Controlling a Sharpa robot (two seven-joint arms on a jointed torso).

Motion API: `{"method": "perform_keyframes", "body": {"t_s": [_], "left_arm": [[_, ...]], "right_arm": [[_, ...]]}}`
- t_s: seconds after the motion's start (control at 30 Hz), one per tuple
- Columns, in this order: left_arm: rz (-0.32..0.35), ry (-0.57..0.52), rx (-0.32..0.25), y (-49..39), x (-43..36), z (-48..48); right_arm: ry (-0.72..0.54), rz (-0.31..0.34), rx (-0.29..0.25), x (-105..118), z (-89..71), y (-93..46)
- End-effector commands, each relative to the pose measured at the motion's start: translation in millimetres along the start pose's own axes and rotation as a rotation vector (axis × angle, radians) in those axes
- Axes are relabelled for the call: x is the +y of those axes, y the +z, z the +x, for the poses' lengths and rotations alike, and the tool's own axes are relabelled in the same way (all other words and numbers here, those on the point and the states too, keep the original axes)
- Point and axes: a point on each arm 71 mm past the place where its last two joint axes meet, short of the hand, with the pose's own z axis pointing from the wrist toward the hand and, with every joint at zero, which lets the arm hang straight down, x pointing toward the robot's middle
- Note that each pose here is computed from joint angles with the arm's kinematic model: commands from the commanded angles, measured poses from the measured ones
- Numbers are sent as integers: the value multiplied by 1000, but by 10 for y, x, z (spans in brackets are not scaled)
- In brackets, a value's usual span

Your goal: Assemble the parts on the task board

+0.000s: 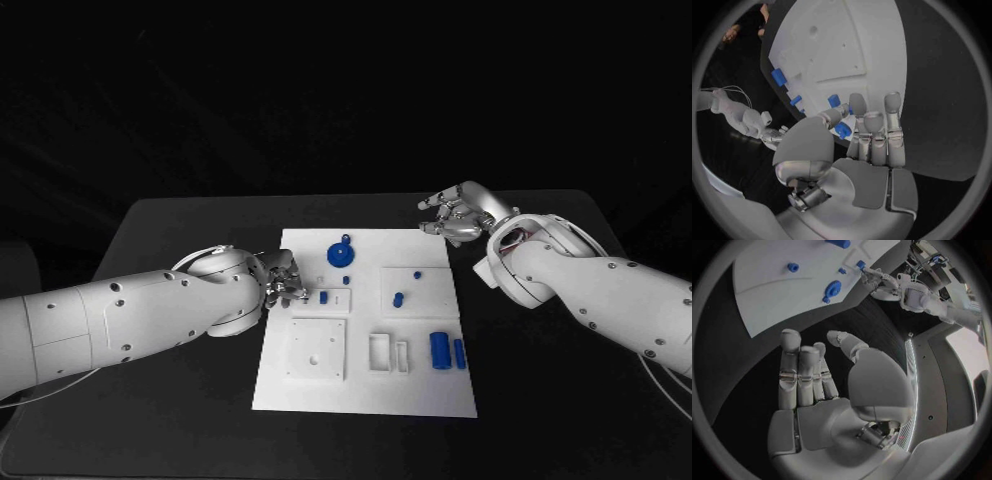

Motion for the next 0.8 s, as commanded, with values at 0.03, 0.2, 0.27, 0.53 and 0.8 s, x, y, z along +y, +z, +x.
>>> {"method": "perform_keyframes", "body": {"t_s": [0.03,0.2,0.27,0.53,0.8], "left_arm": [[5,7,2,-4,5,44],[5,7,6,-17,13,61],[4,6,8,-22,20,64],[-1,6,12,-29,46,69],[-10,1,16,-25,82,63]], "right_arm": [[-3,-5,12,0,9,-2],[-4,-4,13,-4,9,-4],[-4,-4,13,-5,10,-4],[-4,-3,14,-9,12,-7],[-4,-3,15,-11,14,-9]]}}
